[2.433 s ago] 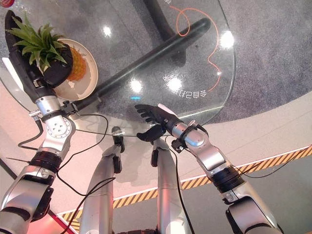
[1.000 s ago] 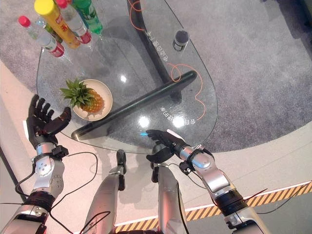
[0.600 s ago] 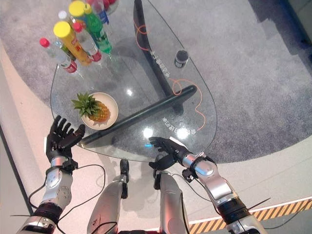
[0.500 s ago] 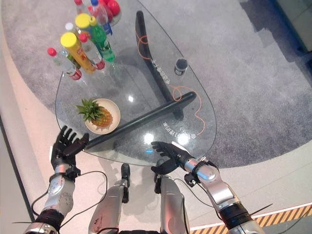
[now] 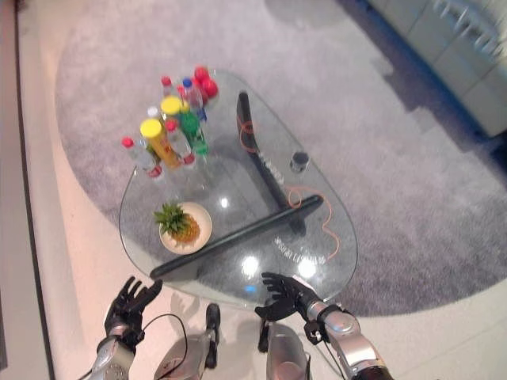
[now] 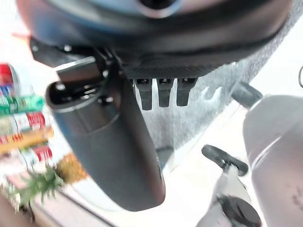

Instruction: Pick up the fruit to the plate

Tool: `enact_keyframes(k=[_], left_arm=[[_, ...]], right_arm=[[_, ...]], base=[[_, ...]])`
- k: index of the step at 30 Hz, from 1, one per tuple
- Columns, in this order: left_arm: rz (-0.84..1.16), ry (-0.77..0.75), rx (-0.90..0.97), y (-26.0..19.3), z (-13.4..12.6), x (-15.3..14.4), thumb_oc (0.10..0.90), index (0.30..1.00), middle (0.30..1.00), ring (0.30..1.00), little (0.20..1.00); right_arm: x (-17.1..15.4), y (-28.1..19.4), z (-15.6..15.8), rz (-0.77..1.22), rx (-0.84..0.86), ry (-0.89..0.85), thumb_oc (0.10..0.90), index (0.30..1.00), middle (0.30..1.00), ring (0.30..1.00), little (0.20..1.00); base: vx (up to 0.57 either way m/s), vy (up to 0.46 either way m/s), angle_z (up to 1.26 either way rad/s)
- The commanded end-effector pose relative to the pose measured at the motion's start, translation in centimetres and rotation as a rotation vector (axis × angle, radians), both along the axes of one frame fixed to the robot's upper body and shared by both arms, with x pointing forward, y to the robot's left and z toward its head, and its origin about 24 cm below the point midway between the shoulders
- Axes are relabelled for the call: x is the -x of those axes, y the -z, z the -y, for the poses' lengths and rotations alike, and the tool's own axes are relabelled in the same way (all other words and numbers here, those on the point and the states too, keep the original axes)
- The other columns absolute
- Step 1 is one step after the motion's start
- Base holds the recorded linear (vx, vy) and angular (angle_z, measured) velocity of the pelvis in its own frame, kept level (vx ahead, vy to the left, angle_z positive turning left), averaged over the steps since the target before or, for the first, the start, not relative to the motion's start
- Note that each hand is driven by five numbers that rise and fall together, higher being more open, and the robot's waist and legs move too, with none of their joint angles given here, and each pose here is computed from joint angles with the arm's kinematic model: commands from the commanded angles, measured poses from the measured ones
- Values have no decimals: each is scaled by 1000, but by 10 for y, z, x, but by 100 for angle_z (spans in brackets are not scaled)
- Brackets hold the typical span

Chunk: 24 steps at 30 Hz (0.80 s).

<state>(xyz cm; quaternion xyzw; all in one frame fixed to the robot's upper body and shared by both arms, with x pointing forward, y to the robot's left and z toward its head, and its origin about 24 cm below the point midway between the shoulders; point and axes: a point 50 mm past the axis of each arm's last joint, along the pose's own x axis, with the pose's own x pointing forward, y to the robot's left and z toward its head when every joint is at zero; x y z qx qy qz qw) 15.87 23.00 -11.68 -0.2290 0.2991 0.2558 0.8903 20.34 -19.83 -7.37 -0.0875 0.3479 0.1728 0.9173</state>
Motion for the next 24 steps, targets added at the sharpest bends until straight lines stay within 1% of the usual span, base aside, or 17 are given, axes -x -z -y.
enact_keyframes(k=[1,5,8,10,11,12,15,20,24], left_arm=[[-22,7,-62,-1,-17,5,800,900,900,900,900],[-126,40,-21,13,-11,18,800,900,900,900,900],[-307,117,16,31,-1,38,800,900,900,900,900],[-363,124,33,36,-1,46,800,900,900,900,900],[-367,123,34,36,-1,47,800,900,900,900,900],[-395,118,42,39,0,53,800,900,900,900,900],[-460,103,70,44,2,65,800,900,900,900,900],[-503,101,109,49,7,77,800,900,900,900,900],[-500,104,117,50,9,77,800,900,900,900,900]], right_arm=[[2,4,-9,7,-56,103,800,900,900,900,900],[16,26,3,-80,-30,239,800,900,900,900,900],[34,46,14,-177,22,373,800,900,900,900,900],[43,54,23,-228,25,468,800,900,900,900,900],[44,55,23,-233,25,472,800,900,900,900,900],[52,60,27,-265,22,536,800,900,900,900,900],[72,71,32,-349,1,655,800,900,900,900,900],[102,85,34,-459,24,713,800,900,900,900,900],[112,89,32,-505,25,740,800,900,900,900,900]], base=[[41,40,0],[36,31,-1],[12,34,-2],[1,29,-8],[9,27,-8],[11,26,-4],[15,37,-4],[34,28,-2],[26,7,0]])
